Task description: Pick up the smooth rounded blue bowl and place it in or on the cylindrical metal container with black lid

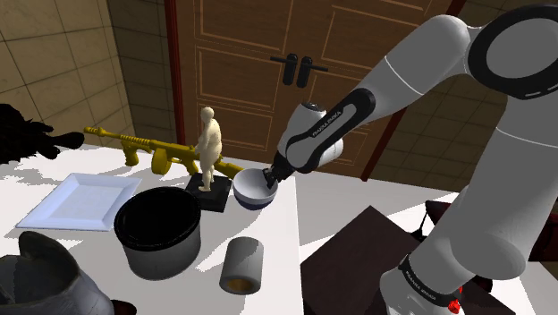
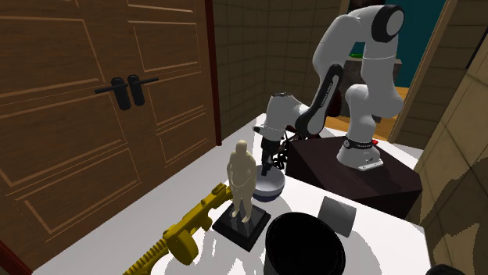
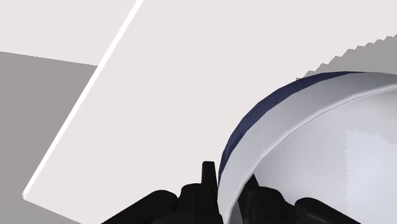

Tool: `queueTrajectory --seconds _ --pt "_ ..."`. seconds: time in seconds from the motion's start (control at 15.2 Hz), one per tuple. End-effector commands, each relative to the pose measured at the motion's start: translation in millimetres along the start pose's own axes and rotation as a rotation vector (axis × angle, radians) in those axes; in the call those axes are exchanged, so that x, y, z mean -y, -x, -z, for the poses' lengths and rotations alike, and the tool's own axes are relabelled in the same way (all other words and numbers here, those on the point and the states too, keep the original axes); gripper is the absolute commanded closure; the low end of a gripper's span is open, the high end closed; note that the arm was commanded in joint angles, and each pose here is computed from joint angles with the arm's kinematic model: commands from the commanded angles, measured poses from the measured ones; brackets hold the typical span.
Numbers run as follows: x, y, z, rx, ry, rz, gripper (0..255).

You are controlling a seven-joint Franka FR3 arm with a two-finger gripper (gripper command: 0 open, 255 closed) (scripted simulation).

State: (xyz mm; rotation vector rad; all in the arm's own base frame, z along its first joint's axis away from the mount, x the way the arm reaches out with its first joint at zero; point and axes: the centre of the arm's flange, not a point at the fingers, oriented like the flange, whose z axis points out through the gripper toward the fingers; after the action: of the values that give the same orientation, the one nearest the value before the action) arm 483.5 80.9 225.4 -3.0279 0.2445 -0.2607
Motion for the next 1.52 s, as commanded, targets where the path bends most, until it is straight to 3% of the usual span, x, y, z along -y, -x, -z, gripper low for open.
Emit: queueTrajectory --seconds 0.0,1.45 --pt "0.1 0.2 -0.3 0.001 0.000 0.000 255" --pt "12.3 -18.6 113.6 0.001 0.000 0.000 255"
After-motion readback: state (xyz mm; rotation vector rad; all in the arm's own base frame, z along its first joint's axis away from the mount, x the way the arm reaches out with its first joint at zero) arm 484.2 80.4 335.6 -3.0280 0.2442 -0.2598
